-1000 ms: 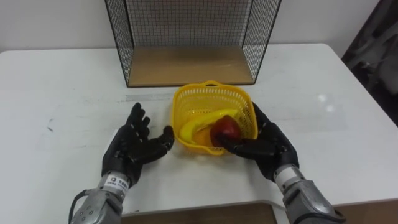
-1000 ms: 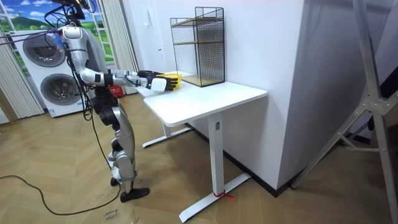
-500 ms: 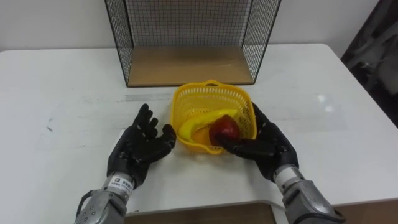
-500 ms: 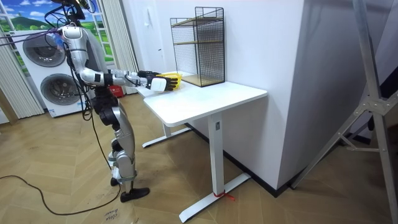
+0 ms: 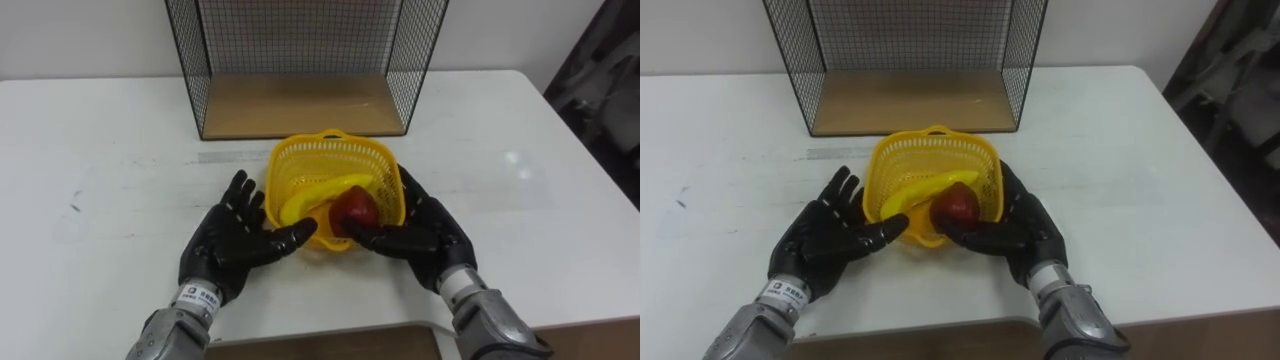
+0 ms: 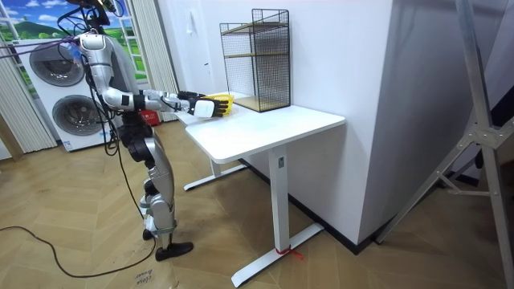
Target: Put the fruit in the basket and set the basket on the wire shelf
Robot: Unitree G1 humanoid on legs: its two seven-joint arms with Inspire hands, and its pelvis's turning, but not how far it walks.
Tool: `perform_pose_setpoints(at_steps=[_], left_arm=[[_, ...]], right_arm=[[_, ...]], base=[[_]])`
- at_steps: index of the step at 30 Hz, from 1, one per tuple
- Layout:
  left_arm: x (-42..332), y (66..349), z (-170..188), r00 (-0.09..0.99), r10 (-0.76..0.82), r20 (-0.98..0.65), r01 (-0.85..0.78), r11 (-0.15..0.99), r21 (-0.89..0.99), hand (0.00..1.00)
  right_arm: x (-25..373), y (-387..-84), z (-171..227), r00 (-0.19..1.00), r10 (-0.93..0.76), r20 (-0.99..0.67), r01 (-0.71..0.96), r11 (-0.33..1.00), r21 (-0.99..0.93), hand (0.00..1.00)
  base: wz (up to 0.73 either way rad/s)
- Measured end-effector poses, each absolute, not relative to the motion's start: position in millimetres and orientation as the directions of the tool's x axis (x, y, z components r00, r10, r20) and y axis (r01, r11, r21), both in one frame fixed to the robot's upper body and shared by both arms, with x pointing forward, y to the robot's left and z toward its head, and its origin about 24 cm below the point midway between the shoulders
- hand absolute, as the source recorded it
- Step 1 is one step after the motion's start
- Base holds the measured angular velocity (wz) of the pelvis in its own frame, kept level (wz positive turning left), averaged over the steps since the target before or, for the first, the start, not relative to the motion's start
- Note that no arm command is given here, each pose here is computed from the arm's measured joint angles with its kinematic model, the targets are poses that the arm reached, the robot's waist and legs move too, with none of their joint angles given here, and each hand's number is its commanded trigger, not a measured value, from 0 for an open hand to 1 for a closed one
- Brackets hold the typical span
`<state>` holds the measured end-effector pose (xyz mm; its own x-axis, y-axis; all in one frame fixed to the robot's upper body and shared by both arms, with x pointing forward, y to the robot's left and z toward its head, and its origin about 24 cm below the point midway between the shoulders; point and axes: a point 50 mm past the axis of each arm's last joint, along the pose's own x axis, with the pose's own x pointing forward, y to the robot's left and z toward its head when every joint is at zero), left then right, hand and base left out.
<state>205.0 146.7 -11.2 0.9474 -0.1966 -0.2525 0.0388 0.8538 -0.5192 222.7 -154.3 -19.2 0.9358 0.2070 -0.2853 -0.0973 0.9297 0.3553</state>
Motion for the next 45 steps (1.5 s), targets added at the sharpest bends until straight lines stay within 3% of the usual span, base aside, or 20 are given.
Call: perform_pose_setpoints(at_steps=[20, 45], left_arm=[[204.7, 147.3, -11.6, 0.946, -0.198, -0.256, 0.041, 0.859, -0.510, 0.00], [214.0, 138.9, -4.8, 0.946, -0.221, -0.238, 0.152, 0.949, -0.276, 0.00]], right_arm=[[222.7, -154.7, -19.0, 0.934, 0.217, -0.283, -0.111, 0.931, 0.348, 0.00], [233.9, -141.3, -9.0, 0.930, 0.277, -0.240, -0.213, 0.941, 0.261, 0.00]], base=[[0.00], [0.00]])
